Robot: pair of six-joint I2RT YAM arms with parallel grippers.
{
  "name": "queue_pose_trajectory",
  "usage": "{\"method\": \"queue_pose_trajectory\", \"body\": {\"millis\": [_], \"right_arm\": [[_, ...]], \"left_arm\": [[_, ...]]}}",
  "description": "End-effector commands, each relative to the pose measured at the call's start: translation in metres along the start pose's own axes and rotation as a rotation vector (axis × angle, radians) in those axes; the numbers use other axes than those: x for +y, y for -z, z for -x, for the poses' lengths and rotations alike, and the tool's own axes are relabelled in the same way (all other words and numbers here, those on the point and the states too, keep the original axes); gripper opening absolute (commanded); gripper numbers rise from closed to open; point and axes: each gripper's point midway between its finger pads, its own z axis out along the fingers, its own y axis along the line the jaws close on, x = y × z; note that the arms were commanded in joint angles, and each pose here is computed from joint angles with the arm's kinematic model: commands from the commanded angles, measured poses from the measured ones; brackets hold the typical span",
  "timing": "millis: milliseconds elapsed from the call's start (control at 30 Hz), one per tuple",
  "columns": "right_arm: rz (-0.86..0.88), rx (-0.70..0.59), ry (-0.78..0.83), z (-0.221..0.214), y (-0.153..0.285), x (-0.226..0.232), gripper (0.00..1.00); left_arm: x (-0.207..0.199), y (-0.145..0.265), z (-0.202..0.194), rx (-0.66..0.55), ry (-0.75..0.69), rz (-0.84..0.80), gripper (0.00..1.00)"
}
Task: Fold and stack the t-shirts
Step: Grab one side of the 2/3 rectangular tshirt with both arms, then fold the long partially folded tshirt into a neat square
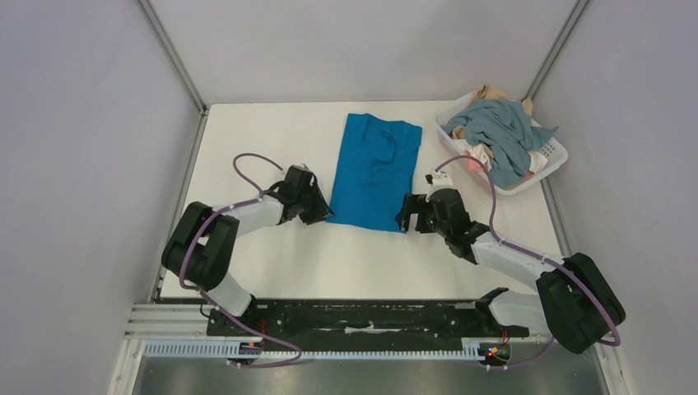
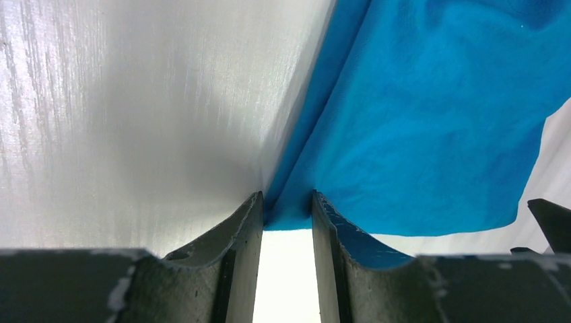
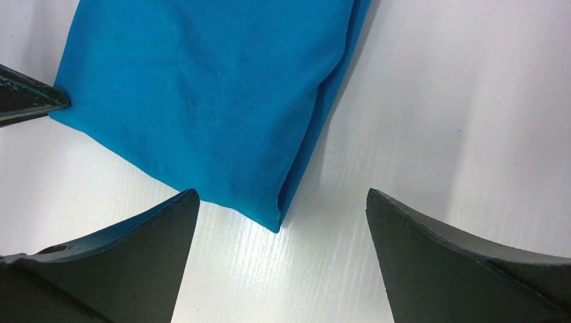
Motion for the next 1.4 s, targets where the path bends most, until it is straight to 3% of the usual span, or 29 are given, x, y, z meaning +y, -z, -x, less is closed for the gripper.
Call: {"method": "queue_pose_trajectory", "body": {"millis": [0,133,233,300,333,367,567,633,767,1000,1100,1367], "right_arm": [[0.022,0.005,-0.017,-0.004,-0.002,0.004,0.98],[0.018,0.020,-0.014,-0.010,-0.001,0.001,0.98],[0.009,0.042,-0.014,-0.020,0.000,-0.003,0.98],[0.028,0.057,-0.018,-0.026,0.001,-0.001,0.98],[0.035,0.063,-0.018,-0.029,0.002,0.000,0.98],[0.035,0.068,-0.021,-0.031,0.003,-0.001,0.98],[0.020,0.084,-0.013,-0.038,0.004,-0.006,0.94],[0.024,0.089,-0.010,-0.038,0.001,-0.005,0.88],[0.061,0.111,-0.037,-0.041,-0.005,0.006,0.60],[0.087,0.186,-0.025,-0.065,-0.002,0.014,0.24],[0.095,0.204,-0.024,-0.075,0.006,0.014,0.00],[0.244,0.387,0.030,-0.149,0.061,0.030,0.00]], "left_arm": [[0.022,0.000,-0.024,0.082,0.041,0.080,0.39],[0.014,-0.007,-0.047,0.177,0.052,0.033,0.37],[0.020,-0.014,-0.050,0.168,0.055,0.066,0.32],[0.020,-0.018,-0.047,0.166,0.054,0.078,0.22],[0.018,-0.019,-0.046,0.168,0.055,0.073,0.09],[0.017,-0.020,-0.046,0.168,0.055,0.072,0.02],[0.024,-0.008,-0.042,0.125,0.047,0.094,0.02],[0.026,-0.005,-0.045,0.121,0.048,0.094,0.02],[0.026,-0.006,-0.052,0.136,0.059,0.077,0.02],[0.026,-0.011,-0.058,0.147,0.078,0.067,0.02],[0.030,-0.006,-0.067,0.163,0.072,0.063,0.02],[0.061,0.045,-0.142,0.203,0.000,0.096,0.02]]}}
